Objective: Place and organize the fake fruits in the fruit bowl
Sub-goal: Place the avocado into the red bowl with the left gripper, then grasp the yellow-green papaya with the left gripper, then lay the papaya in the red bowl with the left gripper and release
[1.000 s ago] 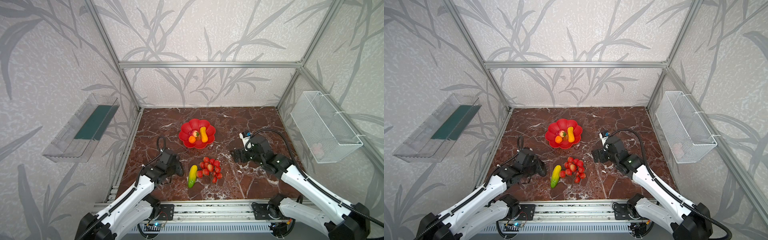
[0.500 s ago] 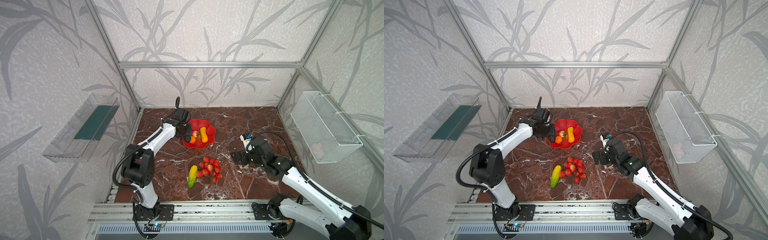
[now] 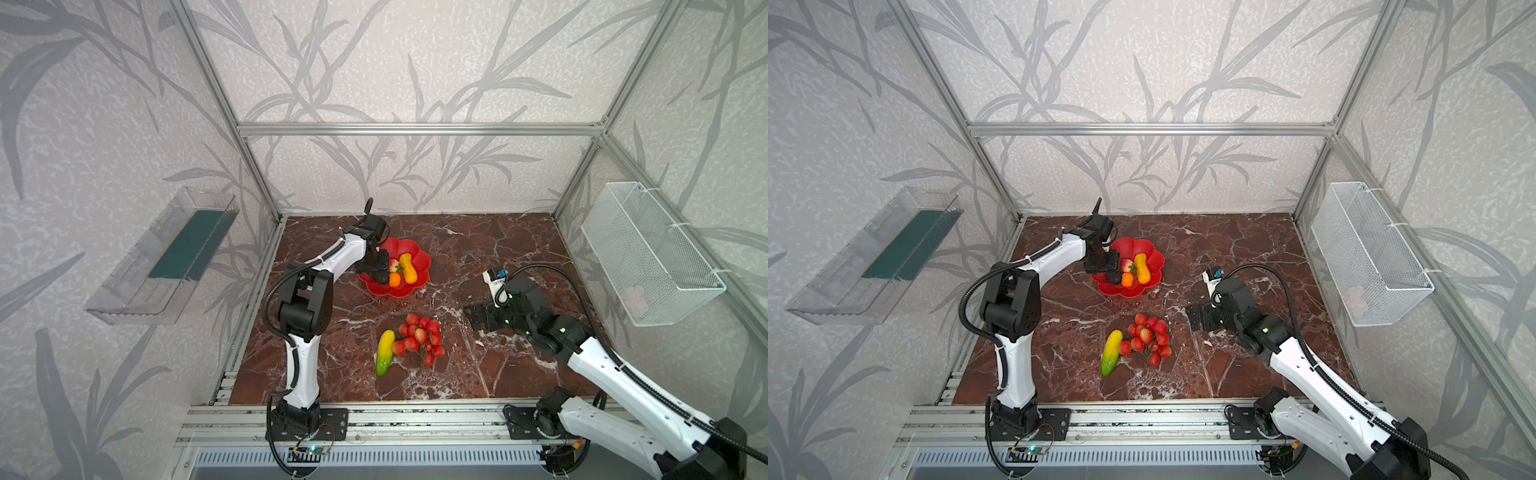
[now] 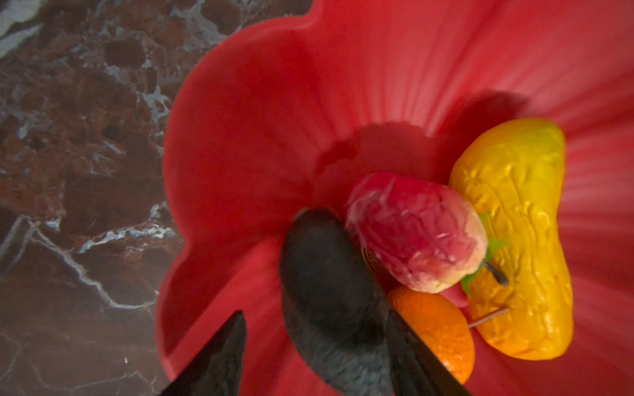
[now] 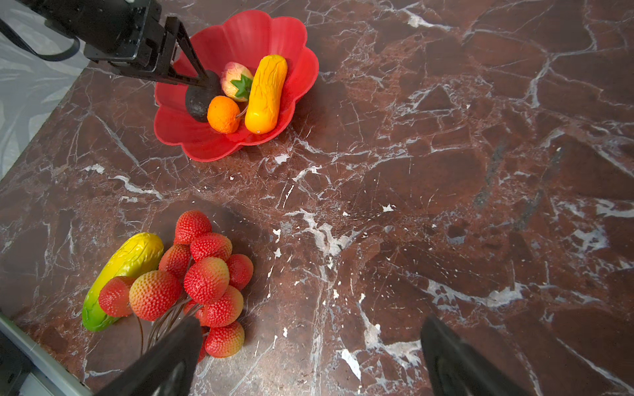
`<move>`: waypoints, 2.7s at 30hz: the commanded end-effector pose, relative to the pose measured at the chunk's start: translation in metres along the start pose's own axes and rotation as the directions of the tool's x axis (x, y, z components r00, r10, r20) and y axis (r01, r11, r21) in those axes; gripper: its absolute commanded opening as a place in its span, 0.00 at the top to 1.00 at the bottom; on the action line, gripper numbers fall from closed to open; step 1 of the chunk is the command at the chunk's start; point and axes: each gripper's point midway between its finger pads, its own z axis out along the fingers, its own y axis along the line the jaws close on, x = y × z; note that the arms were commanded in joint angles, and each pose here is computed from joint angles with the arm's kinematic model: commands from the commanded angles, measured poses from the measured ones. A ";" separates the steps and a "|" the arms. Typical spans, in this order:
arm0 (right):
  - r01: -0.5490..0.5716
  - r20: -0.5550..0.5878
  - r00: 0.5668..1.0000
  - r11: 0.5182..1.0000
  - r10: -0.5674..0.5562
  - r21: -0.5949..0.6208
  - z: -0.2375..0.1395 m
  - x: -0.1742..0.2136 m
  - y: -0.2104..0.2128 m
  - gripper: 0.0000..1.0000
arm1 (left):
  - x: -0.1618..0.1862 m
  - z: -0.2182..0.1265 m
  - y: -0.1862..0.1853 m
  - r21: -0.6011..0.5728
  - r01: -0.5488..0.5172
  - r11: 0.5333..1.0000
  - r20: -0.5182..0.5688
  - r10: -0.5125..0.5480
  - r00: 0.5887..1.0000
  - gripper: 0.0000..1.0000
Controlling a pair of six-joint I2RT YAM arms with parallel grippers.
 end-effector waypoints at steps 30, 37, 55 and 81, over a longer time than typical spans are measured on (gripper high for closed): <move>-0.059 -0.027 0.998 0.998 0.060 0.016 0.034 0.000 -0.002 0.01 | 0.254 -0.093 -0.016 0.310 -0.018 0.951 0.092 -0.011 0.996 0.32; -0.058 -0.018 0.998 0.998 0.059 0.016 0.030 -0.002 -0.002 0.01 | 0.267 -0.069 -0.036 0.264 -0.102 0.959 0.029 0.098 0.995 0.33; -0.040 -0.002 0.999 0.998 0.040 0.042 0.021 -0.001 -0.008 0.01 | 0.263 -0.070 -0.006 0.111 -0.074 0.991 0.048 0.069 0.996 0.72; -0.130 -0.059 0.990 0.991 0.128 -0.037 0.001 0.029 0.001 0.01 | 0.056 -0.105 -0.103 0.166 -0.298 0.940 0.220 0.259 0.940 0.76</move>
